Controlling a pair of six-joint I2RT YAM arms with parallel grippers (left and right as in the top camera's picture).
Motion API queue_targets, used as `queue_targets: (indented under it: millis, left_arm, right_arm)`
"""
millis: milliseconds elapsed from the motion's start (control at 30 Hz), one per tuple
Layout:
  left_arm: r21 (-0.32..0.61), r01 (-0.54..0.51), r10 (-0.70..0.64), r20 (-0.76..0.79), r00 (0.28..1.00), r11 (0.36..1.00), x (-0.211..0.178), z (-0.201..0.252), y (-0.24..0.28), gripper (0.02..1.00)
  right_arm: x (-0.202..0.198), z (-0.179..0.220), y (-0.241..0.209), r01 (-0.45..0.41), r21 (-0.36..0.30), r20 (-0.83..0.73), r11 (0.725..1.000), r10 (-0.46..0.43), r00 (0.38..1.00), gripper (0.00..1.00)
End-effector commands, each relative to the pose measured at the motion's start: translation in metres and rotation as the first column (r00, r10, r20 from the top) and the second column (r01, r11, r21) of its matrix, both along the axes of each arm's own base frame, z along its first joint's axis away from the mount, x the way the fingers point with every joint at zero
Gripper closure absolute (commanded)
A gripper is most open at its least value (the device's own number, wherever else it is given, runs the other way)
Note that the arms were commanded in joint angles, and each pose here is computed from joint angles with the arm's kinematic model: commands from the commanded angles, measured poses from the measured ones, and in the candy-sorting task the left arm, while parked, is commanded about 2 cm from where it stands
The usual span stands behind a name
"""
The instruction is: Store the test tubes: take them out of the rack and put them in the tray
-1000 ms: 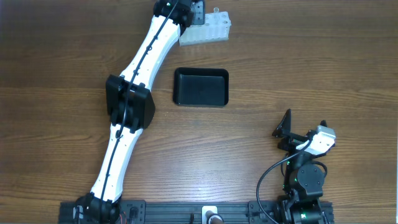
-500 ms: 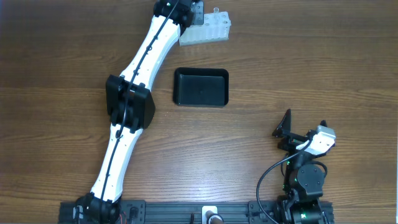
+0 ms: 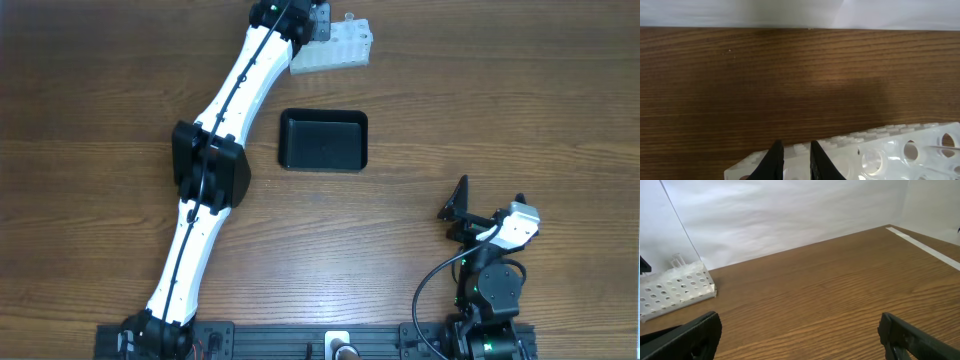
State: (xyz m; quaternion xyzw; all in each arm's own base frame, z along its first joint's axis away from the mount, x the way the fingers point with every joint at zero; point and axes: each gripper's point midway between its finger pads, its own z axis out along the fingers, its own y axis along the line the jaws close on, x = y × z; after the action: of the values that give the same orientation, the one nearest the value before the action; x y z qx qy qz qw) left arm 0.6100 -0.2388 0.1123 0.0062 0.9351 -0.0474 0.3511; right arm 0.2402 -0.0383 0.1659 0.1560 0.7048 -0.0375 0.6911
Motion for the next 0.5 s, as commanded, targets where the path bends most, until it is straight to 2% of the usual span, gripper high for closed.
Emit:
queue_targets:
  millis: [33,500]
  left_arm:
    - [-0.027,-0.006,0.008,0.089,0.996,1.000,0.005,0.046,-0.002,0.965]
    - [-0.018,-0.041,0.044,0.211,0.977,0.999,-0.002,0.123,0.015,0.969]
  right_arm:
    - [0.000,-0.001,-0.001,0.005,-0.001,0.001,1.000,-0.005,1.000,0.009]
    - [0.000,-0.001,-0.001,0.005,-0.001,0.000,1.000,-0.005,1.000,0.007]
